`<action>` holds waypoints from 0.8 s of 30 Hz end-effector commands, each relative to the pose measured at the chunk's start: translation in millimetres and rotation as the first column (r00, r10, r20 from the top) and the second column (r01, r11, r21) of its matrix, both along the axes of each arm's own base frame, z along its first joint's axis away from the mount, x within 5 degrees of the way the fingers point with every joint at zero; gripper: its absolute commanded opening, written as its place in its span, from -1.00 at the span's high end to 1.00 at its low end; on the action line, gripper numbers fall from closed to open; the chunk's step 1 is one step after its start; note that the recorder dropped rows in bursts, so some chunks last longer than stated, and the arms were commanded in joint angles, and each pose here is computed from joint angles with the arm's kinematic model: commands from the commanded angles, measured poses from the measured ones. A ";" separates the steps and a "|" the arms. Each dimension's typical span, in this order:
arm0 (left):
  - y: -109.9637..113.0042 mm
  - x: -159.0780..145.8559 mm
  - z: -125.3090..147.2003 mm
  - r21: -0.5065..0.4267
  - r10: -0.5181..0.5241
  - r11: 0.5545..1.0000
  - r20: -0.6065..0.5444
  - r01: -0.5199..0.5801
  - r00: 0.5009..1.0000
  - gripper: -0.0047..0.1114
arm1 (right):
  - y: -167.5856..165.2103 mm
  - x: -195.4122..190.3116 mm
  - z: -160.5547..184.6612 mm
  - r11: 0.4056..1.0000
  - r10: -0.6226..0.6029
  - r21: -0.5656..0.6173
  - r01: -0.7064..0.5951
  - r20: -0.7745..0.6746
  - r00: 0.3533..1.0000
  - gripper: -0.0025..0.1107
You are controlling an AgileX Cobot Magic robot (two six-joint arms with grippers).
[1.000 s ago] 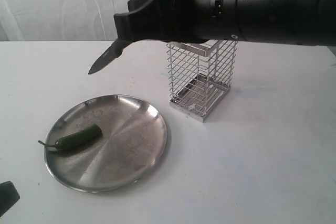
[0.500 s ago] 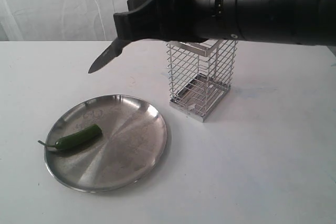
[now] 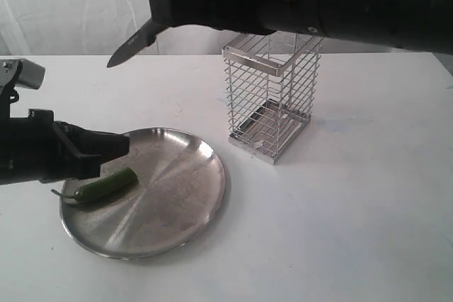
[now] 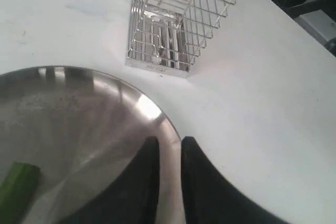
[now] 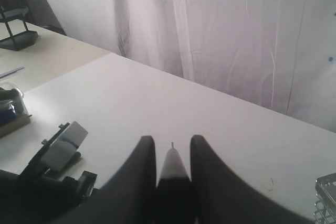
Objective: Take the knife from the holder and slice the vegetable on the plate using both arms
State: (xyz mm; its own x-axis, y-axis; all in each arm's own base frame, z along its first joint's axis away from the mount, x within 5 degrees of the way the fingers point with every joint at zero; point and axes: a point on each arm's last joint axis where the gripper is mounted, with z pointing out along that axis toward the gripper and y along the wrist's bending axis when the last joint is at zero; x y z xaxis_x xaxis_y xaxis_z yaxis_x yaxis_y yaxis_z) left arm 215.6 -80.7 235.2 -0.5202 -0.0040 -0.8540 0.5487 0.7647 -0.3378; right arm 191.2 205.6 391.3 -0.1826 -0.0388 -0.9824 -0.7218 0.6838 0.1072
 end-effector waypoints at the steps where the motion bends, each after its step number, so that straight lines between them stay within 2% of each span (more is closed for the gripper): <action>1: -3.5 17.8 22.3 -0.031 -0.002 0.999 0.075 0.005 0.997 0.56 | 0.6 0.4 2.3 1.000 -0.004 0.030 0.004 0.012 1.000 0.96; 7: -5.8 31.4 34.4 -0.040 -0.005 0.999 0.109 0.009 0.994 0.56 | 2.7 2.4 -0.7 0.999 -0.007 0.035 0.007 -0.009 1.000 0.96; 15: -6.6 36.4 27.8 -0.038 -0.007 0.999 0.083 0.010 0.996 0.56 | 3.1 2.5 -2.1 1.000 -0.005 0.028 0.006 -0.019 1.000 0.96; 24: -7.0 47.3 32.8 -0.030 0.005 1.000 0.099 -0.002 0.995 0.56 | 7.0 -5.8 -14.6 0.999 0.029 -0.039 -0.035 -0.145 0.989 0.96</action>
